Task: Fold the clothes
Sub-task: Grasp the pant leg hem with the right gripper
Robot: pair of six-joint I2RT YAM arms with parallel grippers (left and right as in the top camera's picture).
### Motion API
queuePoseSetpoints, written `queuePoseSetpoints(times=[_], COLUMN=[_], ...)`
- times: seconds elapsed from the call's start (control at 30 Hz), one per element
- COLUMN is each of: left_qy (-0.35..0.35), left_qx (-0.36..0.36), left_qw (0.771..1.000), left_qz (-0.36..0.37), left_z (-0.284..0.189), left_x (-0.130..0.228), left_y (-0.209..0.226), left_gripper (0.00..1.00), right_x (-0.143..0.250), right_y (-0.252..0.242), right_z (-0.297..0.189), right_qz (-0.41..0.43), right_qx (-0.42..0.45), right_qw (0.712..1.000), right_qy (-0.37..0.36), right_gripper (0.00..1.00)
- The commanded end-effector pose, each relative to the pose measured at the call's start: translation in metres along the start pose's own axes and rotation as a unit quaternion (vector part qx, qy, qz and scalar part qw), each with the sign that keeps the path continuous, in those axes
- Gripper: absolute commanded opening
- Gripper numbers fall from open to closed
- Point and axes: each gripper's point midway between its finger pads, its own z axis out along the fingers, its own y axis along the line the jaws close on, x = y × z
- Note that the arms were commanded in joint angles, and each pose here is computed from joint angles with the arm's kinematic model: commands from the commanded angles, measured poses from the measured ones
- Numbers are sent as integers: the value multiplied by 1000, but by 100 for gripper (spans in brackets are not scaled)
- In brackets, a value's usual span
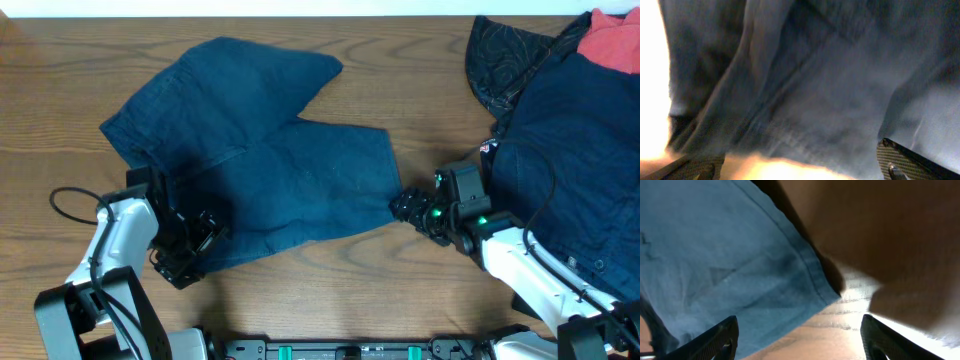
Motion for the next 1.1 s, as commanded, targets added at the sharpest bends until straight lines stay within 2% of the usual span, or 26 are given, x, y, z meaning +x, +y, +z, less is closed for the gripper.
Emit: queuePoseSetpoints(times=[0.0,0.3,0.37,0.47,0.57,0.77,0.83,0.9,1.07], left_qy=[-9,-6,7,27,17,-53,-67,-70,-67], left_qx=[22,20,9,-11,-18,-48,-56,-54,-57], left_qw=[999,997,996,994,992,984,981,981,981], left_qz=[-46,-76,-84,-104,-126,-165,-172,-171,-171], left_z=[10,19,19,19,19,17,16,16,17], left_x=[-1,2,9,20,16,-9,-14,-15,-13], left_y=[-3,3,8,16,18,30,33,32,34], left_gripper=[99,91,92,98,98,98,93,90,89], right_x=[11,7,3,-1,-1,2,3,5,32], right_y=[-10,-23,-28,-35,-37,-29,-31,-33,-44], right_z=[6,9,9,11,18,43,50,56,62], right_qz=[72,114,116,123,144,172,184,186,197], right_qx=[21,69,80,95,96,69,69,68,93], right_qw=[997,989,987,984,981,980,979,979,976], right_qy=[-4,-64,-77,-90,-90,-66,-61,-55,9], right_gripper=[76,73,72,72,72,72,71,71,73])
